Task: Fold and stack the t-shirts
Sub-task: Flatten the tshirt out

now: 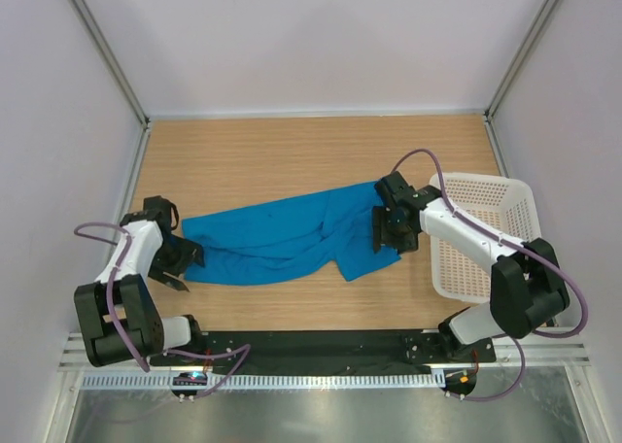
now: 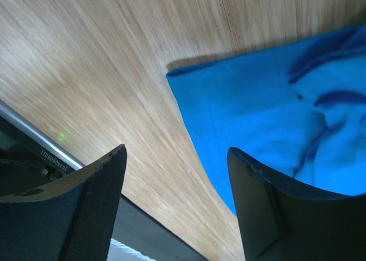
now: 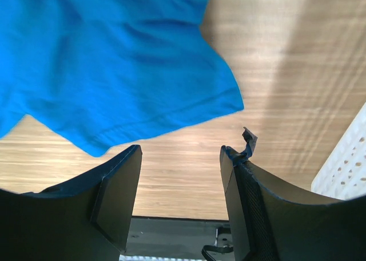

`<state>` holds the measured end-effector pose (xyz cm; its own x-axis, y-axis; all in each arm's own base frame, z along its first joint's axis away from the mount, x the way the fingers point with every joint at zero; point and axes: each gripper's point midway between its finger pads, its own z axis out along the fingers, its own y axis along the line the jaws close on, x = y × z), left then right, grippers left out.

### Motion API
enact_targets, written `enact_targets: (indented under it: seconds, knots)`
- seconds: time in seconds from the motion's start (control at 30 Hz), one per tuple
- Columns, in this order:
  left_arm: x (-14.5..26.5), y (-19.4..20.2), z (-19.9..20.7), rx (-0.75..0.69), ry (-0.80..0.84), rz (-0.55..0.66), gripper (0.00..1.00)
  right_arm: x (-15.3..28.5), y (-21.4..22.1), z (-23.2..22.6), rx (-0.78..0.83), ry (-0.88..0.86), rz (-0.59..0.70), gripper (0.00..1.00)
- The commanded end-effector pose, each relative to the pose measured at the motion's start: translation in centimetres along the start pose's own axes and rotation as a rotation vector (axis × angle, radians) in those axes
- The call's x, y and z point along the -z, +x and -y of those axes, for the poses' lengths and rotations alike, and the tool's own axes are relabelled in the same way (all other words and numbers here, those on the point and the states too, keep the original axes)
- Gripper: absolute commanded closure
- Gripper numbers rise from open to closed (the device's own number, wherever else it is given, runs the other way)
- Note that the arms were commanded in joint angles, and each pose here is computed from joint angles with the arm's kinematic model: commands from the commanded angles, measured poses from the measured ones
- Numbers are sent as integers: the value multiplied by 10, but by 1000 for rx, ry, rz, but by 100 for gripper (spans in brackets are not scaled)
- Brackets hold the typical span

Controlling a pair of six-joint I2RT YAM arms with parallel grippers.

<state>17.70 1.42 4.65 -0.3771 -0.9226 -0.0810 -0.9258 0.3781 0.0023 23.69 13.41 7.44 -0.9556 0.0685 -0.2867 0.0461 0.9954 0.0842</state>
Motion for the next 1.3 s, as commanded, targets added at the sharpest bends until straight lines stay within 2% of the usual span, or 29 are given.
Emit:
enact_targets:
  seconds: [0.0,0.43,0.67,0.73,0.77,0.83,0.87,0.97,1.1,1.27]
  knots:
    - [-3,-17,10,57,7,38,30,-1,7,1,-33,-30,-8,36]
    - [-23,-39,-1,102,-56,42,41,5,-1,12,-72,-21,14,36]
    - [-45,-26,3,91,-60,-41,47,1,1,17,-83,-4,-2,36]
    - [-48,-26,2,88,-67,-45,53,-2,3,20,-85,6,-15,36]
    - [-49,-27,3,88,-65,-45,62,-5,5,21,-81,14,-25,36]
    - [-51,-30,5,83,-63,-44,75,-9,4,22,-84,18,-23,36]
    - [-51,-31,6,82,-55,-48,86,-11,6,24,-82,22,-30,36]
    - [-49,-33,10,68,-46,-51,98,-19,5,22,-88,10,-40,36]
    - [-47,-30,14,63,-21,-64,100,-34,-1,20,-76,14,-50,39]
    - [-40,-29,17,57,17,-59,100,-46,-13,41,8,143,-52,45]
